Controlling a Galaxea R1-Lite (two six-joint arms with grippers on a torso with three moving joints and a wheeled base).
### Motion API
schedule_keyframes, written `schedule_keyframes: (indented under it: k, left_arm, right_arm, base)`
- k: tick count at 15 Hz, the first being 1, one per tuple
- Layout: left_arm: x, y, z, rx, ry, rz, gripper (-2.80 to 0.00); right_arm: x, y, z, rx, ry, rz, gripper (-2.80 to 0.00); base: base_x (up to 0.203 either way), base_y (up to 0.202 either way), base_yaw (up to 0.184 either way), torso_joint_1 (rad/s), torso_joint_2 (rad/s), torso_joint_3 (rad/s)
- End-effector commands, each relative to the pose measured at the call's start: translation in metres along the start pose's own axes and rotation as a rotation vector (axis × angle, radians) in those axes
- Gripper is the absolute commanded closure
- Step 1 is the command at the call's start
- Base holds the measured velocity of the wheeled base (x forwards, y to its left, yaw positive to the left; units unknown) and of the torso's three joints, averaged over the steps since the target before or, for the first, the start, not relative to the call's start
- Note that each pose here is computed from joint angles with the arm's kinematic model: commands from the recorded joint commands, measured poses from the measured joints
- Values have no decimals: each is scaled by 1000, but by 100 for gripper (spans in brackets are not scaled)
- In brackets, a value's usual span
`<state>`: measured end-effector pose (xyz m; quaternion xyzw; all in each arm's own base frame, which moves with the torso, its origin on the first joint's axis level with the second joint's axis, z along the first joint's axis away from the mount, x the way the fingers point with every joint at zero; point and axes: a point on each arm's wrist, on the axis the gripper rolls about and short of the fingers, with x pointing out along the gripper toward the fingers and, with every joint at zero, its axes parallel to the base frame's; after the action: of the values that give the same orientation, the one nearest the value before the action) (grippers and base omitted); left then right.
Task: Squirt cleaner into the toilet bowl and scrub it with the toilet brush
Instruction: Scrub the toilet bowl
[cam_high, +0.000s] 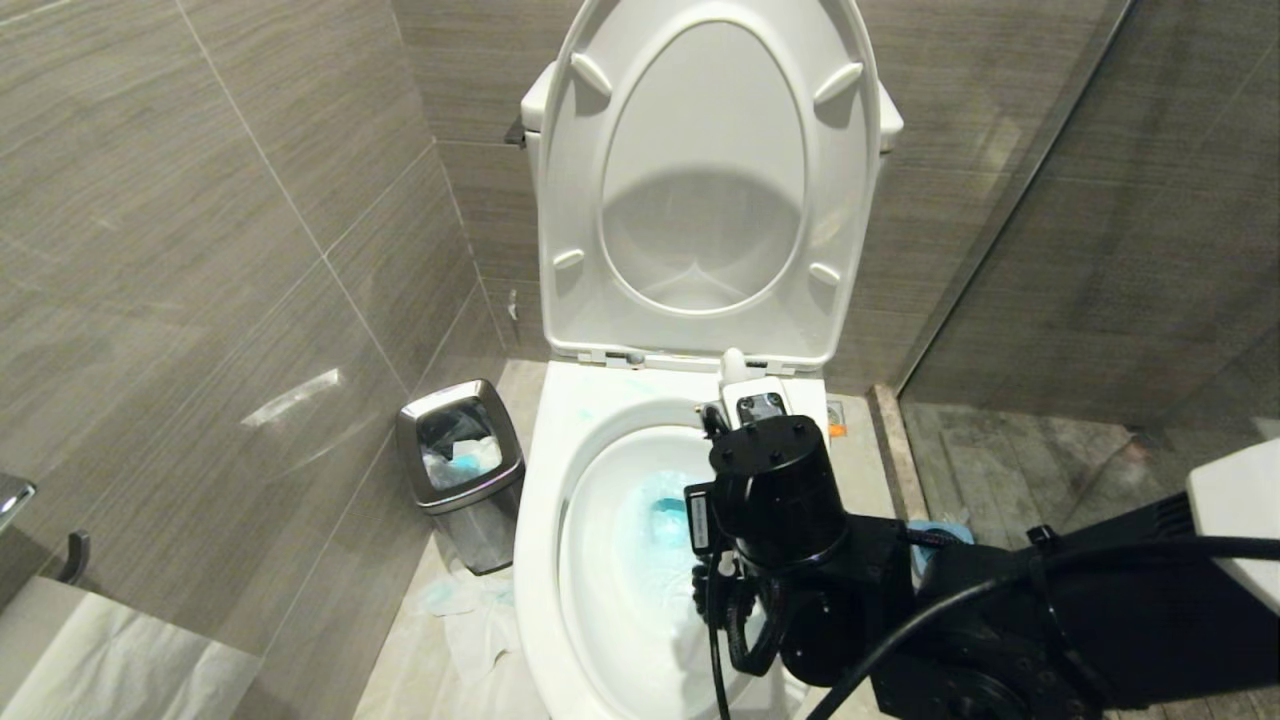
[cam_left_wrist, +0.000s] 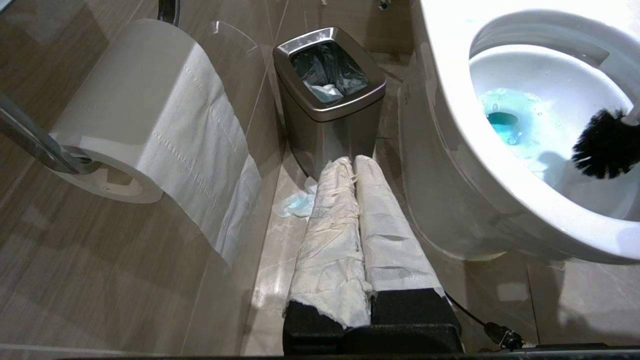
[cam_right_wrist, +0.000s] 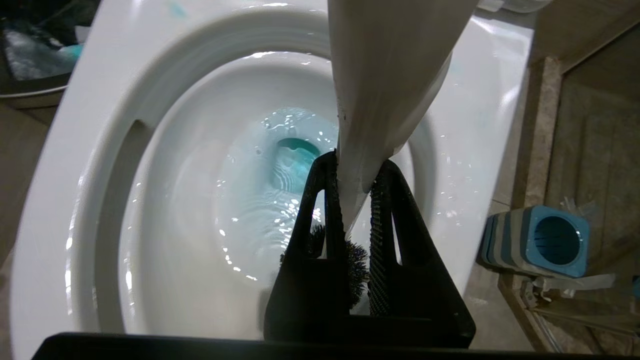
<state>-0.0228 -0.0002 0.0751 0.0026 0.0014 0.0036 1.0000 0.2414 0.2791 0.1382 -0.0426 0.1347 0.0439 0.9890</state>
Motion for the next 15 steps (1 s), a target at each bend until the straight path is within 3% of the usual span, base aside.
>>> schedule_keyframes:
  k: [1, 6, 15]
  left_arm:
    - [0, 0, 0, -1, 1, 0, 0]
    - [0, 0, 0, 1, 2, 0, 0]
    - [0, 0, 0, 1, 2, 0, 0]
  right_arm:
    - [14, -9, 9, 30, -17, -42, 0]
    - [55, -1, 22, 47, -59, -91, 0]
    - [95, 55, 55, 53, -170, -41, 0]
  base:
    - [0, 0, 0, 0, 0, 0]
    - [0, 0, 0, 0, 0, 0]
    - [0, 0, 0, 0, 0, 0]
